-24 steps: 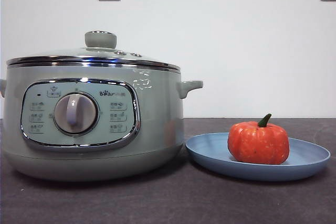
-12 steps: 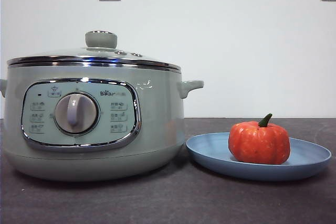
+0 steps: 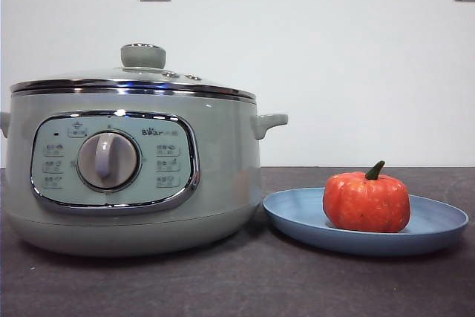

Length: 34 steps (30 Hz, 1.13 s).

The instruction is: Take the pumpkin out from the steamer,put the pumpkin in the blue plate,close the lid

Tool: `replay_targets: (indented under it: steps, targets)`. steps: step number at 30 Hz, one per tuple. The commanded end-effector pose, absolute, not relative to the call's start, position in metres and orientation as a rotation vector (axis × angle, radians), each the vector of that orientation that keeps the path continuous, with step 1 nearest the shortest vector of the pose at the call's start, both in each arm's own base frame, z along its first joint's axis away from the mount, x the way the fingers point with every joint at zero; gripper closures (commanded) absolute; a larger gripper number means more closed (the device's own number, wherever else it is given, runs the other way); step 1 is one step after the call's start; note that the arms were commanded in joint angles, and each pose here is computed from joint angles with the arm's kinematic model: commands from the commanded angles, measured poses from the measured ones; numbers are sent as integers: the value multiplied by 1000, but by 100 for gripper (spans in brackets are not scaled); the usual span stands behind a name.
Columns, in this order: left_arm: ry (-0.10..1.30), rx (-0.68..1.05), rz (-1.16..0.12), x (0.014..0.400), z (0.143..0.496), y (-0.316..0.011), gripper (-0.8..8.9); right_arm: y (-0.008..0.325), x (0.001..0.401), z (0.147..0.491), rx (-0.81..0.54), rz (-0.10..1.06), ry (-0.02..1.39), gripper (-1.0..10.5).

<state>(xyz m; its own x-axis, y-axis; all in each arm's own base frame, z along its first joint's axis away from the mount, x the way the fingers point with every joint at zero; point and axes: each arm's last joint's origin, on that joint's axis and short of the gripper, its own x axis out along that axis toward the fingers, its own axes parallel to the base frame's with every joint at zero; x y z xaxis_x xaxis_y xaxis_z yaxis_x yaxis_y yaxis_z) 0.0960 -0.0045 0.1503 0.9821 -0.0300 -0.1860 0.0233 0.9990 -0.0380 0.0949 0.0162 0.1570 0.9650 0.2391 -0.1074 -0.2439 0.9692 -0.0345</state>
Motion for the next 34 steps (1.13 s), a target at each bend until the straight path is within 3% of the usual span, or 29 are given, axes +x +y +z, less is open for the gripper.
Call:
replay_targets:
  steps: [1, 8, 34]
  targets:
    - [197, -42, -24, 97, 146, -4, 816, 16, 95, 150, -57, 244, 152, 963]
    - [197, -42, -24, 97, 146, -4, 816, 16, 95, 149, 9, 239, 171, 963]
    - [197, -42, -24, 97, 146, -4, 816, 16, 95, 149, 5, 236, 175, 963]
